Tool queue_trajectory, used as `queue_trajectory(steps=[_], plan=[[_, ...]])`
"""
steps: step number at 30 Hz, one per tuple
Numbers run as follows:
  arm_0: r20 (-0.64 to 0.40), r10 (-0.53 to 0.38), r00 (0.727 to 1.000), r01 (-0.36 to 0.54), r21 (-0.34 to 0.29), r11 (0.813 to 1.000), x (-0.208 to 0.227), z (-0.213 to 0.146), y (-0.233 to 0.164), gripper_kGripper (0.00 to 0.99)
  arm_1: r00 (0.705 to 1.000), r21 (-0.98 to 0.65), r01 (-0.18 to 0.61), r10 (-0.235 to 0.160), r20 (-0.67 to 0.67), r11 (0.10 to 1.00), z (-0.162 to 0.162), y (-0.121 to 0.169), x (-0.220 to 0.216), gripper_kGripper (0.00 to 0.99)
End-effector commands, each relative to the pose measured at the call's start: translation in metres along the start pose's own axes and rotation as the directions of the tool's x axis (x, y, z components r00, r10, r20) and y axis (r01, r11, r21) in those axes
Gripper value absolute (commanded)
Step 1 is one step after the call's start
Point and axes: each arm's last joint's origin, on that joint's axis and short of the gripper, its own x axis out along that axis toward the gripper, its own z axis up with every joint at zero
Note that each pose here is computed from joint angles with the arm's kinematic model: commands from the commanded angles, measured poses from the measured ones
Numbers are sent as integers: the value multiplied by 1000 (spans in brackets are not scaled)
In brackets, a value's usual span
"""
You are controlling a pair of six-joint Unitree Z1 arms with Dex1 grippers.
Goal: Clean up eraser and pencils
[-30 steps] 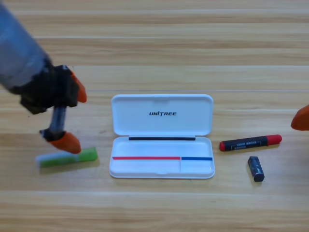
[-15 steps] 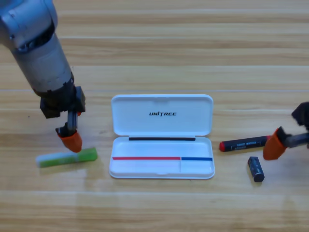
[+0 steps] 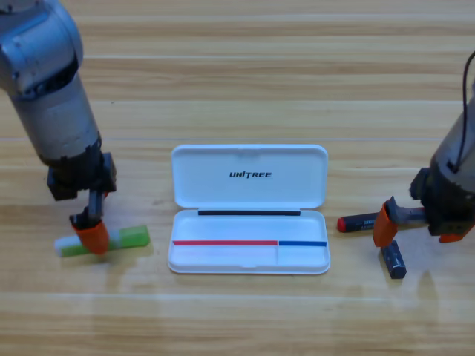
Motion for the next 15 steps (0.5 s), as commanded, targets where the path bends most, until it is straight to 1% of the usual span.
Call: queue_trajectory(steps=[1, 3, 7, 10, 13, 15], plan=[[-48, -43, 998, 43, -7, 999, 22, -9, -3, 937, 995, -20, 41, -43, -85, 999, 1, 17, 41, 890], [-47, -42, 998, 42, -7, 999, 24, -11, -4, 936, 994, -11, 50, -51, -102, 999, 3, 18, 49, 825], [-50, -45, 998, 45, -10, 999, 28, -14, -7, 936, 991, -9, 63, -64, -117, 998, 4, 19, 57, 804], [-50, -45, 998, 45, -10, 999, 32, -15, -9, 936, 989, -10, 66, -67, -131, 998, 4, 20, 62, 632], [-48, -43, 998, 43, -10, 999, 35, -17, -10, 936, 988, -14, 66, -68, -138, 998, 6, 21, 67, 413], [-49, -44, 998, 44, -10, 999, 37, -18, -11, 936, 987, -14, 55, -57, -149, 998, 7, 23, 69, 259]])
